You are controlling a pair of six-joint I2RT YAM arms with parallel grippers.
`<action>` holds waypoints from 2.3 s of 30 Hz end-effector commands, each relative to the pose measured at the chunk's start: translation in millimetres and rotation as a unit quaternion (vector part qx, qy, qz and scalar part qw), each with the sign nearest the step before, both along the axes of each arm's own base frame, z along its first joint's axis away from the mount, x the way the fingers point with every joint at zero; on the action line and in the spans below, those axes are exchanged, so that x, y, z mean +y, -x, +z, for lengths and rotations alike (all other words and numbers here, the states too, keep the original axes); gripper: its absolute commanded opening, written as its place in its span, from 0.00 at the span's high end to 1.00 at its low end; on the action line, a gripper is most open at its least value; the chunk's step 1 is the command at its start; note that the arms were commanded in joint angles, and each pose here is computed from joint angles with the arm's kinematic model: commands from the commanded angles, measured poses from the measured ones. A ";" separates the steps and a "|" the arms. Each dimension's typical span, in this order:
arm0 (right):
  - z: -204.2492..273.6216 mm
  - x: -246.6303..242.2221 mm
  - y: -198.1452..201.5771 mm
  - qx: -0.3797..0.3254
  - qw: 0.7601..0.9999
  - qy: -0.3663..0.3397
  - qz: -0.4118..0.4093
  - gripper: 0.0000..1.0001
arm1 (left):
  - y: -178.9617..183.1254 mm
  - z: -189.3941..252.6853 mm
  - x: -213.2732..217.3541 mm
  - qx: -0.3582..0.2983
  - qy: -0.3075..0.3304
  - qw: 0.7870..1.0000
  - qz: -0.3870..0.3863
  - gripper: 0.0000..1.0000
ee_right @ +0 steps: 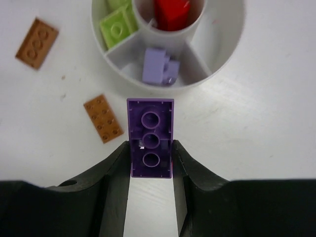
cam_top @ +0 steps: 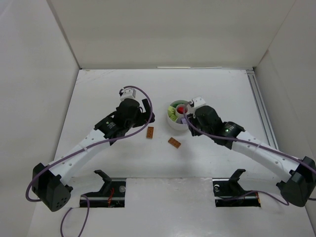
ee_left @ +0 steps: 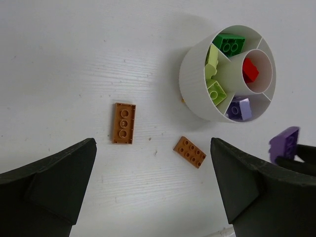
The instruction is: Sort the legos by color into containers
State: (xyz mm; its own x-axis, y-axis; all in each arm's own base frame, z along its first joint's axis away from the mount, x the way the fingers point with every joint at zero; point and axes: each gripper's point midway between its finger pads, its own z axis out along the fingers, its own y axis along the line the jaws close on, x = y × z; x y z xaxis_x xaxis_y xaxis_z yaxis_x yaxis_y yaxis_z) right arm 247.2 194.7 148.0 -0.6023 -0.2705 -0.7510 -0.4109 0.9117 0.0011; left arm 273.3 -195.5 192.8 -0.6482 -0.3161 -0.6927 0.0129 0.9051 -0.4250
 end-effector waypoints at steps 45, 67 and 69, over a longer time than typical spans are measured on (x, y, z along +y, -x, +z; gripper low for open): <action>10.4 10.8 -90.6 -0.191 0.978 -0.035 0.073 0.71 | -20.7 40.7 -0.3 -0.070 -0.014 0.997 -0.014 0.00; -4.7 11.2 -78.0 -0.173 0.981 -0.054 0.077 0.37 | -19.7 52.1 0.2 -0.076 -0.008 0.997 -0.015 0.00; 2.6 12.9 -77.7 -0.177 0.979 -0.059 0.080 0.37 | -20.6 49.1 -0.6 -0.073 -0.011 0.997 -0.015 0.00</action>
